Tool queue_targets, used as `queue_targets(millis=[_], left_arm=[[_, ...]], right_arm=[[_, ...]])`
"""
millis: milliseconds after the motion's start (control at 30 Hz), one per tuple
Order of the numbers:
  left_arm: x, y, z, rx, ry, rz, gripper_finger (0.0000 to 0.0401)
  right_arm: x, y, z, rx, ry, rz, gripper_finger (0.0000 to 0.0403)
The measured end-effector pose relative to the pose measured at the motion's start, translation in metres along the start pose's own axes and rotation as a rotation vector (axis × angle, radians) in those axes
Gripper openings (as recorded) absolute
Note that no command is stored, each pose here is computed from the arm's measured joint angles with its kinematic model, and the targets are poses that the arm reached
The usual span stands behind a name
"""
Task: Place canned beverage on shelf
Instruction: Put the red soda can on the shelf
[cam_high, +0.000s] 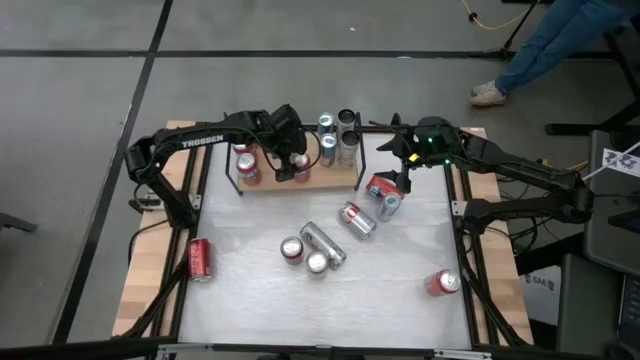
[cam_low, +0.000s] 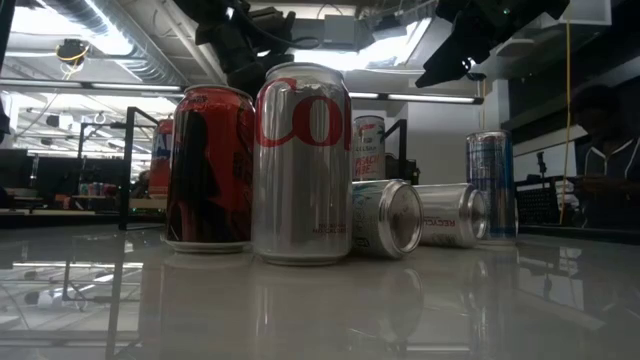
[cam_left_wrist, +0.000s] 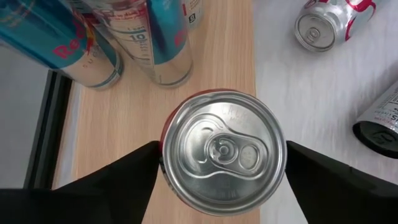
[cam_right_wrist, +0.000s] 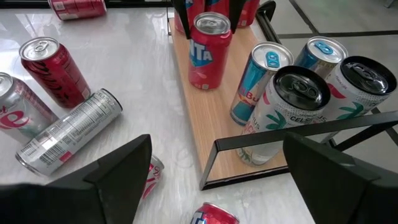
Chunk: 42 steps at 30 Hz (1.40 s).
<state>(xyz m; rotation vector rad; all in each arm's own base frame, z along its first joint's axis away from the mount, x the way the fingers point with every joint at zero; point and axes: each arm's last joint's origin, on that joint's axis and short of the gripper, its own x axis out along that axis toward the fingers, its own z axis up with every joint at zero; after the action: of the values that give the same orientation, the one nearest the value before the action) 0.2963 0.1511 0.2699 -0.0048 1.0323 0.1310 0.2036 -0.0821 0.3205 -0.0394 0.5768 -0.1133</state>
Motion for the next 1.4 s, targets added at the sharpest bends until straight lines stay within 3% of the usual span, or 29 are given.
queue_targets(millis=[267,467,633,1400], left_arm=[[0.000,0.000,0.000,-0.003,-0.003,-0.002,0.0283],[-0.001,0.008,-0.003,-0.025,-0.006,0.000,0.0274],[-0.004,0.023,-0.009,-0.069,-0.016,-0.011,0.0272],[-0.032,0.092,-0.056,-0.150,0.049,0.128,0.0272]], right_arm=[[0.001,0.000,0.000,0.001,0.003,0.001,0.0354],[0.002,0.000,-0.001,0.003,0.011,0.003,0.0354],[0.003,0.000,-0.002,0.005,0.020,0.005,0.0354],[0.003,0.000,-0.002,0.004,0.020,0.005,0.0354]])
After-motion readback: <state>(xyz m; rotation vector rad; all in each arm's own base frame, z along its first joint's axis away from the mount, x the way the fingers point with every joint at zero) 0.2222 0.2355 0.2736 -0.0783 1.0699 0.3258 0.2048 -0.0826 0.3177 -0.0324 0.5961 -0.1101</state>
